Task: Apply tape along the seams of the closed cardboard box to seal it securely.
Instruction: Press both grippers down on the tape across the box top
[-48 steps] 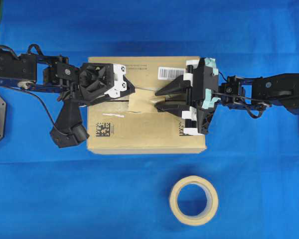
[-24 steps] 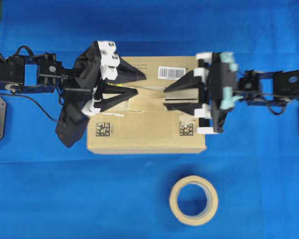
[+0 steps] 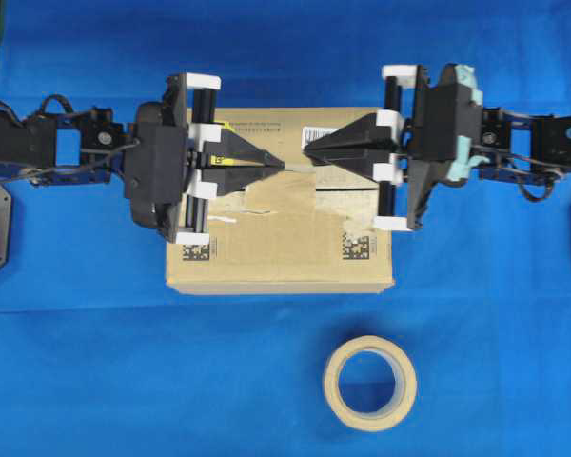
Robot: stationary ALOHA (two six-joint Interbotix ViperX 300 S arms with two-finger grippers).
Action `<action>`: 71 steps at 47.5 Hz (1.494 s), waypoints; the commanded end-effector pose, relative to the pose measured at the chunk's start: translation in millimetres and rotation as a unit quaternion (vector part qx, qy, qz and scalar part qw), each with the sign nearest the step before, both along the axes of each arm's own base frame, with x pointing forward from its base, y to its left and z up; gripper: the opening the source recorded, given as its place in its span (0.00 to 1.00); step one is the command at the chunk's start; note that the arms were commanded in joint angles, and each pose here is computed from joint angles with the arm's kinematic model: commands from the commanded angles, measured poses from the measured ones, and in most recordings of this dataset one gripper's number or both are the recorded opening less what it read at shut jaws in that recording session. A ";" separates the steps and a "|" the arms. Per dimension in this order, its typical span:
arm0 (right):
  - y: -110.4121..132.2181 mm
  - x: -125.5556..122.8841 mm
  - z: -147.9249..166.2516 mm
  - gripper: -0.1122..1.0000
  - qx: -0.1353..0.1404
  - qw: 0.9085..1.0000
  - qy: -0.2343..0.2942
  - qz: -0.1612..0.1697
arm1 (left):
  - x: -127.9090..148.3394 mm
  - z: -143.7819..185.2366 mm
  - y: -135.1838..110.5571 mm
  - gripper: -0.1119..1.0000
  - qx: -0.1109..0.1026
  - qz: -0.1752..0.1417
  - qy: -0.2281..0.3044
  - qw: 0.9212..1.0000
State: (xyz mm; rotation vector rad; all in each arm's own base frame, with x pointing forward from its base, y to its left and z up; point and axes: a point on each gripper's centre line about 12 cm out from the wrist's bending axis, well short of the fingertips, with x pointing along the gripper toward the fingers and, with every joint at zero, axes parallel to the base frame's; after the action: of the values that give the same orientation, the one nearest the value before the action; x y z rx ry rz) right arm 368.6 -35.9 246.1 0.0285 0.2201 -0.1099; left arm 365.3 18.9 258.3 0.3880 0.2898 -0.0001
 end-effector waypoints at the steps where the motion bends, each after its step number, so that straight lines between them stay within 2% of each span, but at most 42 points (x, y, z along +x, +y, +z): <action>1: -3.8 9.5 9.1 0.09 -0.003 1.000 -0.016 -0.003 | 4.8 2.5 -1.9 0.10 -0.006 -0.001 -0.014 1.000; 6: -4.8 19.7 1.7 0.09 -0.003 1.000 -0.007 -0.003 | 10.1 -7.1 -2.7 0.10 -0.013 0.000 -0.009 1.000; 12: -6.1 31.6 -8.4 0.09 -0.001 1.000 0.005 -0.004 | 17.7 -14.0 -4.1 0.10 -0.039 0.006 -0.013 0.999; 27: -7.3 46.9 -33.6 0.09 0.010 1.000 0.024 -0.007 | 22.2 -48.3 6.4 0.10 -0.068 0.030 0.019 0.997; 34: -2.1 45.5 -49.9 0.09 0.019 0.999 0.045 -0.005 | 15.5 -65.9 10.2 0.10 -0.091 0.044 0.033 0.994; 44: 6.1 39.6 -67.5 0.09 0.035 0.997 0.067 -0.006 | -5.5 -93.1 12.9 0.10 -0.134 0.068 0.053 0.987; 50: 11.8 36.0 -75.6 0.09 0.042 0.996 0.078 -0.004 | -17.8 -103.6 12.5 0.10 -0.145 0.076 0.062 0.985; 56: 15.2 30.1 -83.5 0.09 0.053 0.994 0.091 -0.009 | -24.5 -110.7 12.0 0.10 -0.166 0.086 0.071 0.980; 71: 20.8 7.9 -96.7 0.09 0.070 0.990 0.119 -0.015 | -44.2 -131.7 10.4 0.10 -0.184 0.099 0.104 0.972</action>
State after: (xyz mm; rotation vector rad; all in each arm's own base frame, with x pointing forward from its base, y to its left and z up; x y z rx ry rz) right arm 385.1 -22.3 150.7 0.1517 0.4446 -0.1404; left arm 332.6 28.0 140.9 0.0092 0.4724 0.0900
